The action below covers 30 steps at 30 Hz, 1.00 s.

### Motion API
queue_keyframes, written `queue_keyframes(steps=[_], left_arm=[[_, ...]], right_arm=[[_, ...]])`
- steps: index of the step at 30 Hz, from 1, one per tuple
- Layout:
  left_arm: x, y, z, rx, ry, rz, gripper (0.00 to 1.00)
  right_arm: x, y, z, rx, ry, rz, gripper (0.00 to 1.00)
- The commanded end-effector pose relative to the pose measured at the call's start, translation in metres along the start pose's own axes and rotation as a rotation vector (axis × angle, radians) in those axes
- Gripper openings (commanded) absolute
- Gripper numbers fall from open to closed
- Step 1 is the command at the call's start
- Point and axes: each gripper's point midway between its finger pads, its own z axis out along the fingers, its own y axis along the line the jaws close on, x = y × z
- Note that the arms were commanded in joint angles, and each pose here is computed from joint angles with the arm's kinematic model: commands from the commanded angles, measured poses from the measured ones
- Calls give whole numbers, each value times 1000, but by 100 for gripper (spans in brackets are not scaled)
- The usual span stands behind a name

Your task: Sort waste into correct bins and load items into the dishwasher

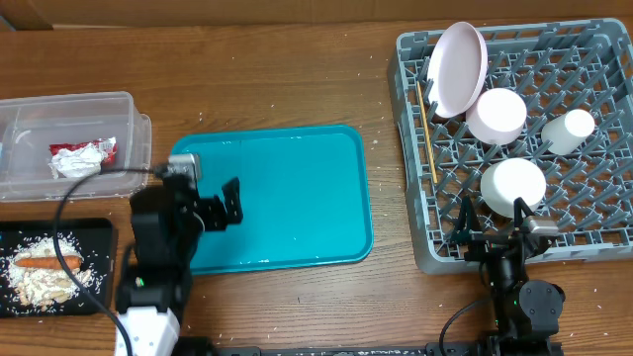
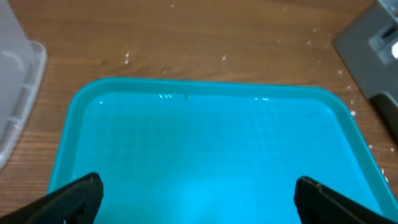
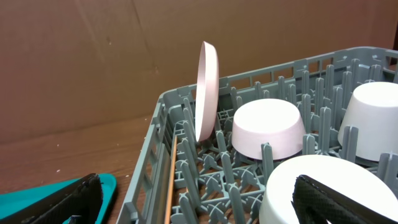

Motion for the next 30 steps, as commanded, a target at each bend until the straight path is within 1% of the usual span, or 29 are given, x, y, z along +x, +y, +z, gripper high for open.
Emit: queue_keyframes(steps=[1,6,16,22,30], left_arm=[[16,-8,-5,61,-69,51,100],[29,-3,-12,47,-143,62,100],[31,16,-18,-58,-218,53,100],[34,16,-22,-52,-280,61,100],[37,21,-24,-77,-311,60,100]], right_arm=[[2,2,0,-11,-4,-7,100],[2,2,0,-11,-4,-7,100],[2,2,0,-12,-4,-7,100],[2,2,0,-11,-4,-7,100],[2,2,0,-12,-4,-8,100]])
